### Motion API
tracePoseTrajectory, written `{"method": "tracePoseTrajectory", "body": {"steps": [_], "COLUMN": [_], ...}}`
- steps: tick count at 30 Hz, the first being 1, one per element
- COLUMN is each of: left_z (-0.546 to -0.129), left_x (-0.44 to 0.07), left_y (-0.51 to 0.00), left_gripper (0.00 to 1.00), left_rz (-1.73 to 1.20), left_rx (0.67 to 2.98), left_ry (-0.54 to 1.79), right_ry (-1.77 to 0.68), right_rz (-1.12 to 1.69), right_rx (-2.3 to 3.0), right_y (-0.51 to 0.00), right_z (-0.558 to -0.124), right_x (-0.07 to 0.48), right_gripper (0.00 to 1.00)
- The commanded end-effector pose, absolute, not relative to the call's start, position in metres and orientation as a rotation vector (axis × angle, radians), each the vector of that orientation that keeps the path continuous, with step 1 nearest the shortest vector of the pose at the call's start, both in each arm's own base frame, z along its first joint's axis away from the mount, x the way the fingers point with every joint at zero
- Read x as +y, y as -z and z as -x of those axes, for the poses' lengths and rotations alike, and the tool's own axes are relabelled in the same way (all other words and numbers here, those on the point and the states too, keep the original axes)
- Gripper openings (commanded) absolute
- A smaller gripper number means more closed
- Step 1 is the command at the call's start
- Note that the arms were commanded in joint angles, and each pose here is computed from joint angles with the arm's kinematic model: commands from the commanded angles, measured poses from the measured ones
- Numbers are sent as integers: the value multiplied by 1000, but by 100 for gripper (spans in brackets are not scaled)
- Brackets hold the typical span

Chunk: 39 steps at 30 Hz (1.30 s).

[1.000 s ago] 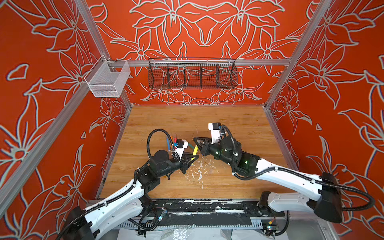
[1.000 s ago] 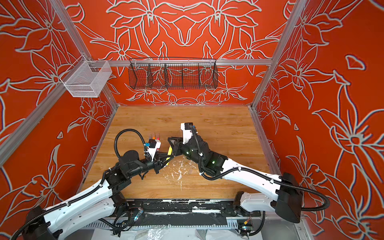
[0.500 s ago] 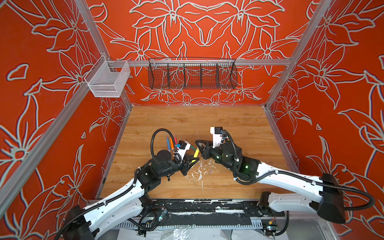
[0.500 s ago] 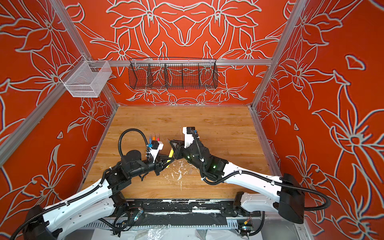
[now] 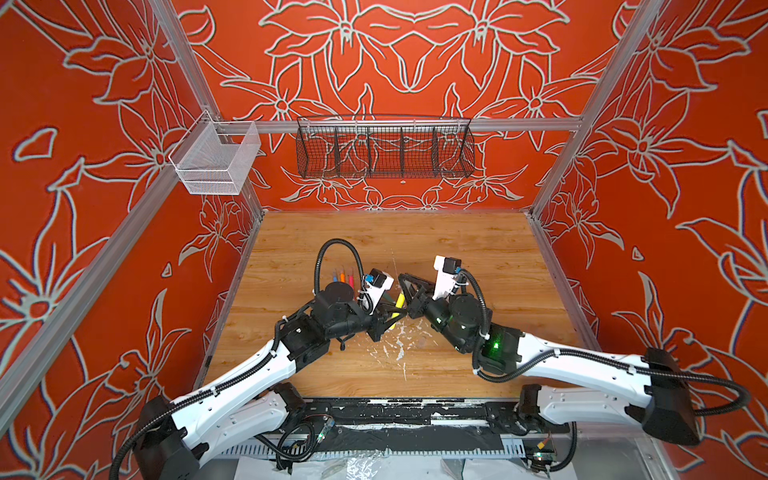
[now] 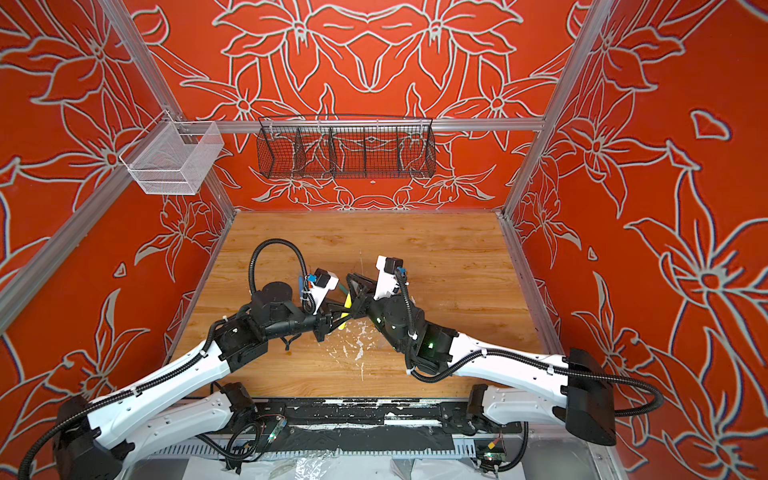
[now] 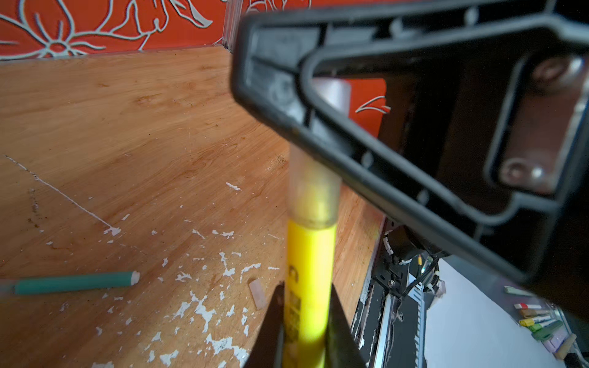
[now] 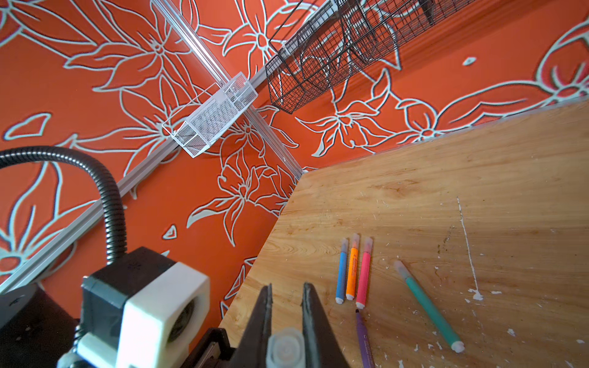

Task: Insert the pens into the pen caps
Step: 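Open the right gripper off the cap and withdraw it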

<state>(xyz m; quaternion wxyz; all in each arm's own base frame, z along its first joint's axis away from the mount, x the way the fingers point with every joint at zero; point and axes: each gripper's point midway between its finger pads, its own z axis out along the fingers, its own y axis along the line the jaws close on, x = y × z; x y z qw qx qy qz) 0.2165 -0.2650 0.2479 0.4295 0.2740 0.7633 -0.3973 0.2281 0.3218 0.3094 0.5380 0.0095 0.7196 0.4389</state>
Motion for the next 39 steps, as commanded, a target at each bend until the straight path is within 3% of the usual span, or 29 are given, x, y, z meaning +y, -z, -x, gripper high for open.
{"method": "tracePoseTrajectory", "body": {"steps": [1, 9, 14, 16, 23, 32, 39], "left_z": [-285, -280, -278, -277, -270, -282, -300], "left_x": [-223, -227, -208, -194, -170, -171, -182], "left_y": [-385, -358, -283, -247, -162, -123, -95], "left_gripper": [0, 0, 0, 0, 0, 0, 0], "left_rz": [-320, -331, -177, -79, 117, 251, 320], "left_rx": [1480, 1538, 1742, 1838, 2071, 2258, 2387], "left_ry": [835, 932, 903, 857, 752, 663, 576], "right_ry": [-1133, -992, -786, -699, -412, -89, 158], "right_rz": [425, 330, 237, 173, -88, -299, -429], "right_rx": [2045, 2047, 2010, 2012, 2059, 2064, 2081], "right_y": [-213, -222, -245, -245, -216, -180, -148], "right_z": [-139, -156, -185, -199, -243, -272, -286], "right_x": [369, 339, 287, 258, 148, 61, 11], "right_gripper": [0, 0, 39, 46, 52, 57, 54]}}
